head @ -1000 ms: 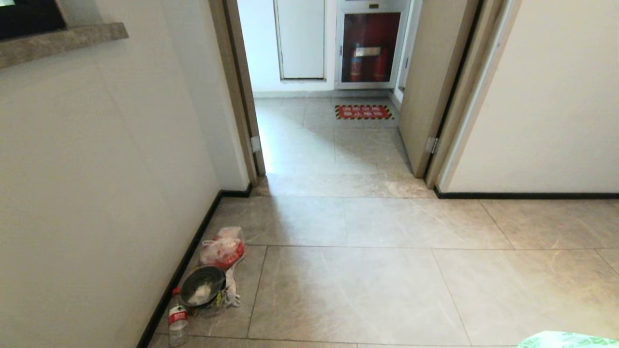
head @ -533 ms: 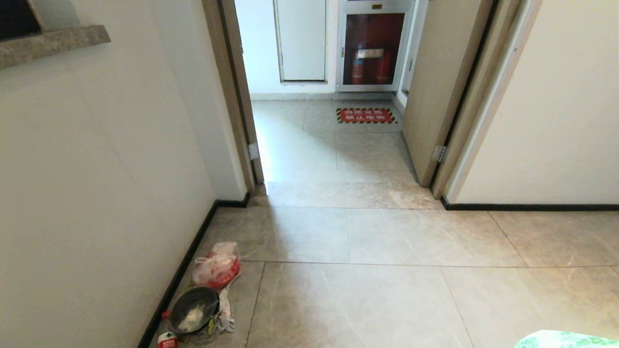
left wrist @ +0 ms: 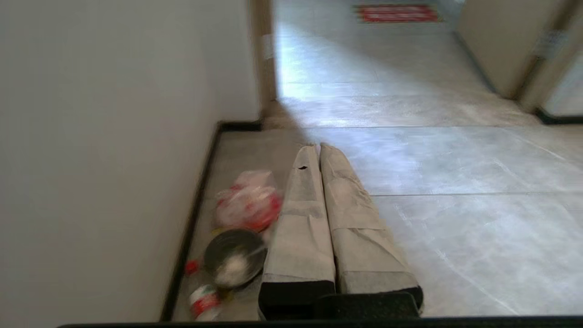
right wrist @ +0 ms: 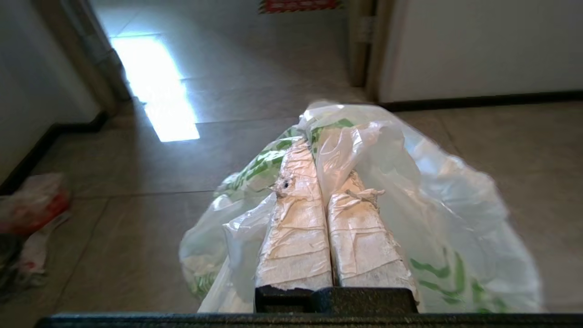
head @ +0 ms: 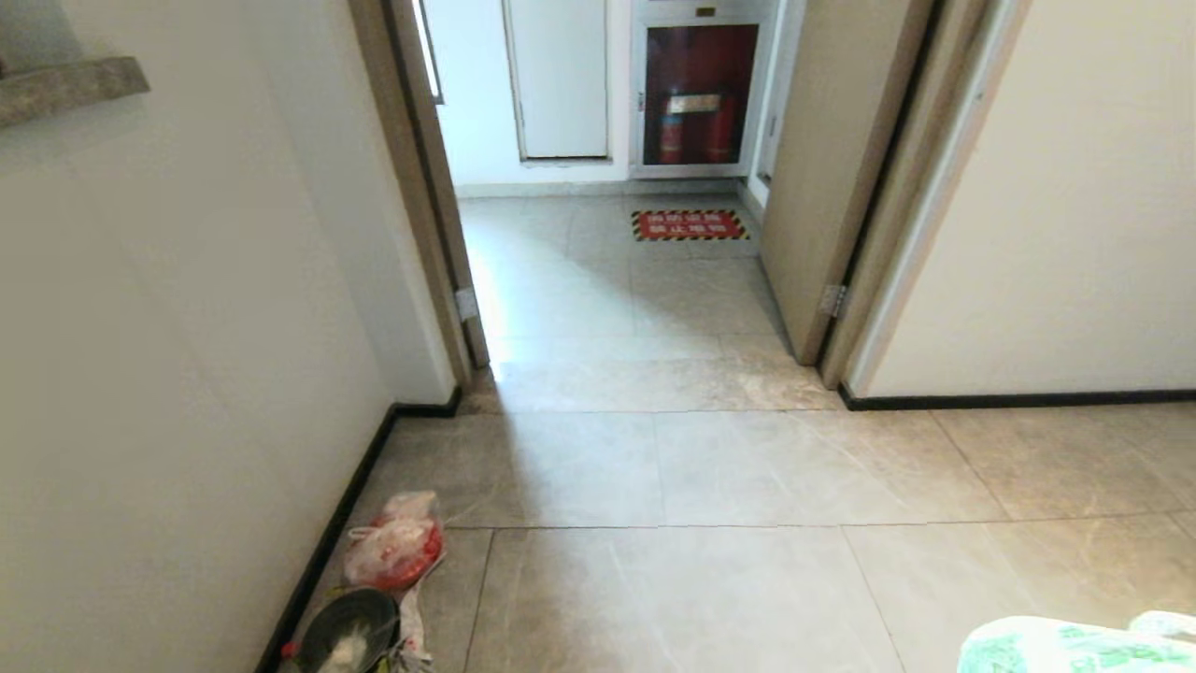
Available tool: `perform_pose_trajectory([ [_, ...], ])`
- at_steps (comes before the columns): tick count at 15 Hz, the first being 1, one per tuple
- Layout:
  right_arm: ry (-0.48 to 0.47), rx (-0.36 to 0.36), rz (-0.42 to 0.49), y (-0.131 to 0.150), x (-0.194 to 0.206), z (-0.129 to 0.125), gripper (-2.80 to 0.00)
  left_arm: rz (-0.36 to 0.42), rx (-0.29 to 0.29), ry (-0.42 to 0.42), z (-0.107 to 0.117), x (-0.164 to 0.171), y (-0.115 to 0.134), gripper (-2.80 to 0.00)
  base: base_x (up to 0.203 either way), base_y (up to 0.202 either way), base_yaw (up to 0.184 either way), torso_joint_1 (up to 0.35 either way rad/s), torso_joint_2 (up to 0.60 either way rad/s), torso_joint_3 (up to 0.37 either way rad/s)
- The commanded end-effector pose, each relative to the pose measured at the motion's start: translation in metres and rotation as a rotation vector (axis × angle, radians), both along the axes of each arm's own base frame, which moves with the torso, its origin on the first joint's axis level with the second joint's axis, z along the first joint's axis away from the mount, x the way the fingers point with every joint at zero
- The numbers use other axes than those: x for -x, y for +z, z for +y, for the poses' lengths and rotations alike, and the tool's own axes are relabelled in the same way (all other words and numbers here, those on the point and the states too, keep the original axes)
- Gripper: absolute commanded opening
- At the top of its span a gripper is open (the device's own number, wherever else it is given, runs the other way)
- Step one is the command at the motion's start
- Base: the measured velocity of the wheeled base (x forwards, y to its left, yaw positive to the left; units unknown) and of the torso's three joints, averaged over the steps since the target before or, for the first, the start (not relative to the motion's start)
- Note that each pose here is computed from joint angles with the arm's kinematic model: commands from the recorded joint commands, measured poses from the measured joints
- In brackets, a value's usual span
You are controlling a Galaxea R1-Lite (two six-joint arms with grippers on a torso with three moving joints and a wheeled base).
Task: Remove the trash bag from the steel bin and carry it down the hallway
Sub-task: Put the trash bag at the door
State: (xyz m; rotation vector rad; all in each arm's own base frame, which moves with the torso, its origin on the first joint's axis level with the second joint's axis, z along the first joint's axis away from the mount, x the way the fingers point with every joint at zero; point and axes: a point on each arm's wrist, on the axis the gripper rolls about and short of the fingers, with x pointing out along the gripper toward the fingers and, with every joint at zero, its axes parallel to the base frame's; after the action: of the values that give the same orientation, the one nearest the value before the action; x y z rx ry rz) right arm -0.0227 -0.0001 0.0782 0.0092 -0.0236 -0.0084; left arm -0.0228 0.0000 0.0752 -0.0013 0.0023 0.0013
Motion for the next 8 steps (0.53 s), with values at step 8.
perform_pose_trajectory([
  [8,0.001,0.000,0.007,-0.0024,-0.0006,0.0000,-2.80,-0.001,0.000,0.000,0.0000,0.0000,0.0001,-2.80,0.000,0.009,-0.168,0.003,0.00,0.003],
])
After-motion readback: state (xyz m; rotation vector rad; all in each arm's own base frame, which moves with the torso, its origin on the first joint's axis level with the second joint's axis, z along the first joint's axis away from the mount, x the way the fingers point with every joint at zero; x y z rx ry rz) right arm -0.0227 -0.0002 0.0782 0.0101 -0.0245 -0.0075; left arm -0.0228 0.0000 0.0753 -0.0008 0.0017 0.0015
